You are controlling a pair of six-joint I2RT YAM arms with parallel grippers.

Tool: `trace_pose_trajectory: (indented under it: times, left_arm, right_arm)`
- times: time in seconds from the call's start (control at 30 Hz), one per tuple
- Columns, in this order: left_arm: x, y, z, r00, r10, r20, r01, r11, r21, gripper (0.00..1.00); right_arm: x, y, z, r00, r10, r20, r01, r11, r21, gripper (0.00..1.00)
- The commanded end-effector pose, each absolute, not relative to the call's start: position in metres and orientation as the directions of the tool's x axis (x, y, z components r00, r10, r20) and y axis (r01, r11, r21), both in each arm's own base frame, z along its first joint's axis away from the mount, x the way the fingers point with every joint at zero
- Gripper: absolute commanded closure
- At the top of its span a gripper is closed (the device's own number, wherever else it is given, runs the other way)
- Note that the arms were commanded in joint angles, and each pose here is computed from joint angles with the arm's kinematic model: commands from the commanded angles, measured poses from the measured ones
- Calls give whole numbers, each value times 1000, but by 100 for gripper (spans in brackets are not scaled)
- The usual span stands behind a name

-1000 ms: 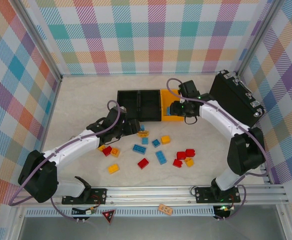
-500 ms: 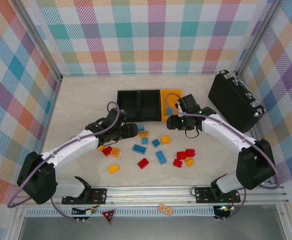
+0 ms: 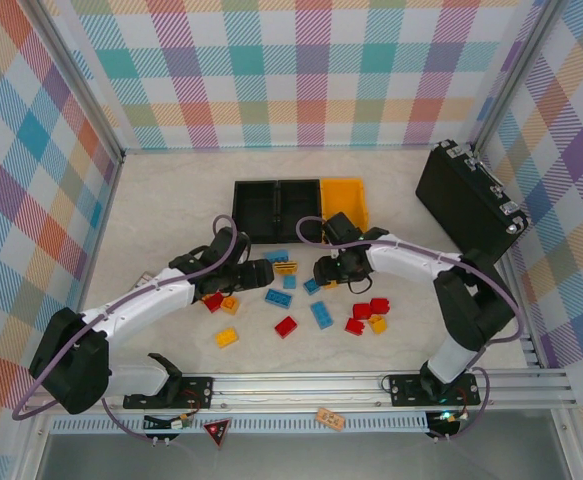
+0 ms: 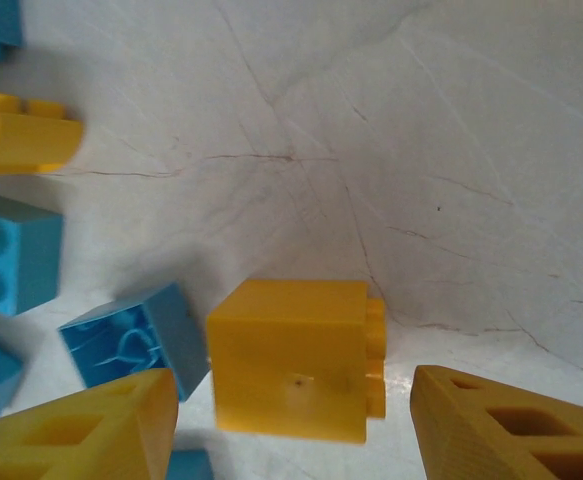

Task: Sort the legos into containers by color
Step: Pick up the lego from the center of the table, then place the lego in the container.

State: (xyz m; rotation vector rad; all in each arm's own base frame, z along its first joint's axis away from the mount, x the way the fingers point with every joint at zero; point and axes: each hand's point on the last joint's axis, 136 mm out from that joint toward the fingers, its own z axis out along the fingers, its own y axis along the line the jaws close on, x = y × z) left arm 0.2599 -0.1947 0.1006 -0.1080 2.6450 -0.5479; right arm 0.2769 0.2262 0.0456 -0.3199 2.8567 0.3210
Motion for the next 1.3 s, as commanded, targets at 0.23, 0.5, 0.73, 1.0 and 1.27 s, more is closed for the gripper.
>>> trace_pose_trajectory:
  times: [0.23,0.5,0.73,1.0,1.27]
  left_arm:
    - [256,-201,96,-903,-173,-394,12,905,-425,22]
    - [261,-203,98,-895,-190,-403,6,900,-437,21]
    - [271,-209,110,-876,-233,-423,-4,879,-476,21]
    - [284,-202,128,-863,-278,-421,-13,846,-533,21]
    - [303,-179,145,-839,-344,-421,-42,813,-581,20]
  right_arm:
    - [287,226,33,-950,-175,-260,-218,965,144,52]
    - [293,226,68,-934,-182,-307,-233,962,139,59]
    - [316,247,109,-912,-183,-367,-262,949,178,58]
    - [357,282,129,-896,-196,-399,-292,936,196,57]
    - [398,304,120,-907,-186,-377,-272,943,190,58]
